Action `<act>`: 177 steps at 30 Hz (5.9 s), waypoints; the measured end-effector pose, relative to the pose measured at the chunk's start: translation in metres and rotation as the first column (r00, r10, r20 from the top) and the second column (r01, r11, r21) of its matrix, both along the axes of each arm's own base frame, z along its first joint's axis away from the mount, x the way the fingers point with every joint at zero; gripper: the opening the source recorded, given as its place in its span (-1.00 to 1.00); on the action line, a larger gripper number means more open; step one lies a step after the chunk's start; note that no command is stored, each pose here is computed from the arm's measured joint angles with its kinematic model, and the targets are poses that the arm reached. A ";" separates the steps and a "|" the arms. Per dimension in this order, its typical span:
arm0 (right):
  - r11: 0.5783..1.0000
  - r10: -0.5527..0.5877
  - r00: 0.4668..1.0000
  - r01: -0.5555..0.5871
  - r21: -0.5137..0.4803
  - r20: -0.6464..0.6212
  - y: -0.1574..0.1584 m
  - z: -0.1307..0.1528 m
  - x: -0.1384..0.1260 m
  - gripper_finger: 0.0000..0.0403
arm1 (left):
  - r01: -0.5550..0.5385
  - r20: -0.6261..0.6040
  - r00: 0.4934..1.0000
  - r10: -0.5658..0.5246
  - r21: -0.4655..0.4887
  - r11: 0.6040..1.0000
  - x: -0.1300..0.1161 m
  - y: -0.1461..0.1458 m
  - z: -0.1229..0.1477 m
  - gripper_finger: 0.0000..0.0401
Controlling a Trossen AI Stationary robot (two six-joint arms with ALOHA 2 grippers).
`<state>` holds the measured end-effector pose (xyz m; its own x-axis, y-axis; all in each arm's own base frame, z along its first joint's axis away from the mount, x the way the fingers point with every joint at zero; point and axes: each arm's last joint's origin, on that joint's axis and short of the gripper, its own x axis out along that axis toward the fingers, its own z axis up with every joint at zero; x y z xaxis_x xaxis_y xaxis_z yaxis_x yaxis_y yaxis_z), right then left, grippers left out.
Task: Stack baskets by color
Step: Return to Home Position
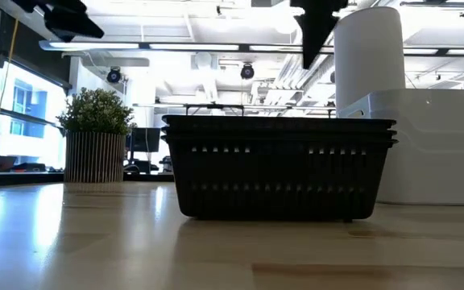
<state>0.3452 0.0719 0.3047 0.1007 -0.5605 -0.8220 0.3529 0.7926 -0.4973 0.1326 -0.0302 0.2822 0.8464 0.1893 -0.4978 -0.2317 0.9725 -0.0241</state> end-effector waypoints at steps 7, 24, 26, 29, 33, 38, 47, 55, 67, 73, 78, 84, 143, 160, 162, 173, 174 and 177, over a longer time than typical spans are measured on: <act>0.995 -0.097 0.993 0.097 0.008 0.069 -0.022 0.003 -0.050 -0.20 | -0.008 0.126 0.992 0.011 -0.030 1.000 -0.012 0.006 -0.018 0.29; 0.931 0.039 0.594 -0.313 0.186 0.804 -0.044 -0.015 -0.169 -0.20 | 0.116 0.251 0.963 -0.096 -0.066 0.991 -0.027 0.008 -0.077 0.29; 0.902 0.059 0.515 -0.394 0.174 0.855 -0.044 -0.021 -0.180 -0.20 | 0.151 0.256 0.959 -0.124 -0.088 0.985 -0.028 0.007 -0.084 0.29; 0.858 0.067 0.392 -0.492 0.148 0.917 -0.045 -0.029 -0.194 -0.20 | 0.181 0.278 0.950 -0.143 -0.116 0.977 -0.029 0.006 -0.092 0.29; 0.817 0.070 0.262 -0.568 0.095 0.963 -0.047 -0.041 -0.209 -0.20 | 0.216 0.306 0.937 -0.170 -0.123 0.969 -0.030 0.006 -0.102 0.29; 0.787 0.145 0.190 -0.617 0.003 0.971 -0.049 -0.053 -0.227 -0.20 | 0.237 0.324 0.925 -0.198 -0.084 0.968 -0.030 0.005 -0.114 0.29; 0.740 0.232 -0.023 -0.644 -0.192 0.973 -0.055 -0.042 -0.257 -0.20 | 0.291 0.393 0.887 -0.243 -0.066 0.954 -0.027 0.003 -0.127 0.29; 0.753 0.245 -0.040 -0.621 -0.216 0.969 -0.056 -0.069 -0.262 -0.20 | 0.308 0.387 0.871 -0.303 0.052 0.950 -0.027 0.003 -0.125 0.29; 0.761 0.210 -0.042 -0.620 -0.190 0.977 -0.054 -0.127 -0.250 -0.20 | 0.239 0.355 0.888 -0.292 0.188 0.953 -0.027 0.006 -0.125 0.29; 0.814 0.211 0.016 -0.556 -0.167 0.977 -0.056 -0.130 -0.250 -0.20 | 0.219 0.358 0.894 -0.270 0.176 0.960 -0.027 0.006 -0.125 0.29; 0.836 0.213 0.051 -0.527 -0.154 0.976 -0.058 -0.133 -0.250 -0.20 | 0.219 0.358 0.894 -0.270 0.176 0.960 -0.027 0.006 -0.125 0.29; 0.835 0.213 0.051 -0.528 -0.154 0.976 -0.058 -0.133 -0.250 -0.20 | 0.219 0.358 0.894 -0.270 0.176 0.960 -0.027 0.006 -0.125 0.29; 0.834 0.214 0.053 -0.530 -0.154 0.976 -0.057 -0.134 -0.249 -0.20 | 0.220 0.358 0.894 -0.270 0.176 0.960 -0.027 0.006 -0.125 0.29; 0.834 0.214 0.053 -0.530 -0.154 0.975 -0.057 -0.134 -0.249 -0.20 | 0.219 0.358 0.894 -0.270 0.176 0.960 -0.027 0.006 -0.125 0.29; 0.834 0.214 0.053 -0.530 -0.154 0.975 -0.057 -0.134 -0.249 -0.20 | 0.219 0.358 0.894 -0.270 0.176 0.960 -0.027 0.006 -0.125 0.29; 0.834 0.213 0.052 -0.530 -0.154 0.976 -0.057 -0.134 -0.249 -0.20 | 0.220 0.358 0.894 -0.270 0.176 0.960 -0.027 0.006 -0.125 0.29; 0.834 0.213 0.052 -0.530 -0.154 0.976 -0.057 -0.134 -0.249 -0.20 | 0.220 0.358 0.894 -0.270 0.176 0.960 -0.027 0.006 -0.125 0.29; 0.834 0.214 0.053 -0.530 -0.154 0.976 -0.057 -0.134 -0.249 -0.20 | 0.220 0.358 0.894 -0.270 0.176 0.960 -0.027 0.006 -0.125 0.29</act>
